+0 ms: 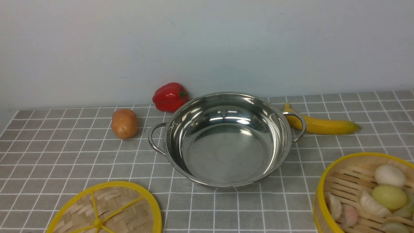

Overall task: Place the steamer in the pot on the grey tablecloth, and put the lid on the steamer.
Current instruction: 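Reach for and grasp the rim of the bamboo steamer holding the buns with the right gripper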

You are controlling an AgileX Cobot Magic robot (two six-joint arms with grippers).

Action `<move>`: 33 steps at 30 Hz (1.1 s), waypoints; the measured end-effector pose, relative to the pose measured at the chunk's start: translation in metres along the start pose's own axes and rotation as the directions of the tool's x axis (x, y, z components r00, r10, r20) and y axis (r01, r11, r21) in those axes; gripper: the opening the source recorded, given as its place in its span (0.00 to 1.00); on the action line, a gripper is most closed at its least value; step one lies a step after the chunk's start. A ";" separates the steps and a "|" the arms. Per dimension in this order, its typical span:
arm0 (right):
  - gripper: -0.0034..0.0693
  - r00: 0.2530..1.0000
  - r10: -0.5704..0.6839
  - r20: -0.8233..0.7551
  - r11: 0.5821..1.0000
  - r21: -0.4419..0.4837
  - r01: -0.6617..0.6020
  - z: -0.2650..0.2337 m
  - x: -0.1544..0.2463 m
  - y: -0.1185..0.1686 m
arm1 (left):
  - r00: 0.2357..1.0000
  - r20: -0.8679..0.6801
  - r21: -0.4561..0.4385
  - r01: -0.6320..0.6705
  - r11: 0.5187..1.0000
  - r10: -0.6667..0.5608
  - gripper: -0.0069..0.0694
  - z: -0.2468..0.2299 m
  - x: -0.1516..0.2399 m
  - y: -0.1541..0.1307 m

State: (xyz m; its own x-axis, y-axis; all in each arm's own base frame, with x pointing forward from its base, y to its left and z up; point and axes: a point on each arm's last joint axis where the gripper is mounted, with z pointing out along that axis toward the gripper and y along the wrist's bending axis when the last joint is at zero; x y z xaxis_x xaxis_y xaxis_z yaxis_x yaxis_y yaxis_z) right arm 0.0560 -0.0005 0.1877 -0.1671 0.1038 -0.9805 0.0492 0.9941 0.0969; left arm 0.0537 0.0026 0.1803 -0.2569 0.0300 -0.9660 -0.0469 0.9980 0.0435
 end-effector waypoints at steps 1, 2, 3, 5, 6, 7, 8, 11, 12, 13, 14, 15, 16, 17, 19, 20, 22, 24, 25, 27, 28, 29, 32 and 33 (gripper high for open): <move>0.38 1.000 0.000 0.000 1.000 0.000 0.000 0.000 0.000 0.000 | 1.000 0.000 0.000 0.000 1.000 0.000 0.41 0.000 0.000 0.000; 0.38 1.000 0.000 0.000 1.000 0.000 0.000 0.000 0.000 0.000 | 1.000 0.000 0.000 0.000 1.000 0.000 0.41 0.000 0.000 0.000; 0.38 1.000 0.000 0.000 1.000 0.000 0.000 0.000 0.000 0.000 | 1.000 0.000 0.000 0.000 1.000 0.000 0.41 0.000 0.000 0.000; 0.38 1.000 0.000 0.000 1.000 0.000 0.000 0.000 0.000 0.000 | 1.000 0.000 0.000 0.000 1.000 0.000 0.41 0.000 0.000 0.000; 0.38 1.000 0.000 0.000 1.000 0.000 0.000 0.000 0.000 0.000 | 1.000 0.000 0.000 0.000 1.000 0.000 0.41 0.000 0.000 0.000; 0.38 1.000 0.000 0.000 1.000 0.000 0.000 0.000 0.000 0.000 | 1.000 0.000 0.000 0.000 1.000 0.000 0.41 0.000 0.000 0.000; 0.38 1.000 0.000 0.000 1.000 0.000 0.000 0.000 0.000 0.000 | 1.000 0.000 0.000 0.000 1.000 0.000 0.41 0.000 0.000 0.000; 0.38 1.000 -0.010 0.004 1.000 0.002 0.010 0.000 0.000 0.000 | 1.000 0.000 0.000 0.000 1.000 0.000 0.41 0.000 0.000 0.000; 0.38 0.999 -0.033 0.019 0.999 0.007 0.033 0.000 -0.002 -0.001 | 1.000 0.000 0.000 0.000 1.000 0.000 0.41 0.000 0.000 0.000; 0.38 0.999 -0.042 0.032 0.999 0.009 0.041 0.000 -0.003 -0.001 | 1.000 0.000 0.000 0.000 1.000 0.000 0.41 0.000 0.000 0.000; 0.38 0.998 -0.046 0.042 0.999 0.010 0.045 0.000 -0.004 -0.001 | 1.000 0.000 0.000 0.000 1.000 0.000 0.41 0.000 0.000 0.000; 0.38 0.998 -0.047 0.050 0.999 0.011 0.046 0.000 -0.005 -0.001 | 1.000 0.000 0.000 0.000 1.000 0.000 0.41 0.000 0.000 0.000; 0.38 0.997 -0.048 0.057 0.999 0.011 0.047 0.000 -0.005 -0.001 | 1.000 0.000 0.000 0.000 1.000 0.000 0.41 0.000 0.000 0.000; 0.38 0.997 -0.048 0.059 0.999 0.011 0.047 0.000 -0.005 -0.001 | 1.000 0.000 0.000 0.000 1.000 0.000 0.41 0.000 0.000 0.000; 0.38 0.997 -0.046 0.061 0.999 0.011 0.045 0.000 -0.006 -0.001 | 1.000 0.000 0.000 0.000 1.000 0.000 0.41 0.000 0.000 0.000; 0.38 0.997 -0.045 0.061 0.999 0.010 0.044 0.000 -0.006 -0.001 | 1.000 0.000 0.000 0.000 1.000 0.000 0.41 0.000 0.000 0.000; 0.38 0.997 -0.045 0.061 0.999 0.010 0.044 0.000 -0.006 -0.001 | 1.000 0.000 0.000 0.000 1.000 0.000 0.41 0.000 0.000 0.000; 0.38 0.997 -0.043 0.065 0.999 0.010 0.043 0.000 -0.006 -0.001 | 1.000 0.000 0.000 0.000 1.000 0.000 0.41 0.000 0.000 0.000; 0.38 0.997 -0.035 0.072 0.999 0.009 0.034 0.000 -0.007 -0.001 | 1.000 0.000 0.000 0.000 1.000 0.000 0.41 0.000 0.000 0.000; 0.38 0.996 0.019 0.091 1.000 0.001 -0.019 -0.001 -0.008 0.000 | 1.000 0.000 0.000 0.000 1.000 0.000 0.41 0.000 0.000 0.000; 0.38 0.994 0.047 0.097 0.999 -0.005 -0.047 -0.001 -0.009 0.000 | 1.000 0.000 0.000 0.000 1.000 0.000 0.41 0.000 0.000 0.000; 0.38 0.992 0.083 0.099 0.997 -0.012 -0.082 -0.001 -0.009 0.000 | 1.000 0.000 0.000 0.000 1.000 0.000 0.41 0.000 0.000 0.000; 0.38 0.986 0.138 0.093 0.990 -0.033 -0.135 -0.003 -0.019 0.003 | 1.000 0.000 0.000 0.000 1.000 0.000 0.41 0.000 0.000 0.000; 0.38 0.983 0.155 0.094 0.988 -0.042 -0.152 -0.005 -0.026 0.004 | 1.000 0.000 0.000 0.000 1.000 0.000 0.41 0.000 0.000 0.000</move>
State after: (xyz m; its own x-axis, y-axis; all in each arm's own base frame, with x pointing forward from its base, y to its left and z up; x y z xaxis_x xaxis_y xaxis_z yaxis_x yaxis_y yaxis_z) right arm 0.0559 0.0011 0.2147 -0.0640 0.2531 -0.9653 0.0326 0.9673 0.2515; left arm 0.0537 0.0026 0.1803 -0.2569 0.0300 -0.9660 -0.0469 0.9980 0.0435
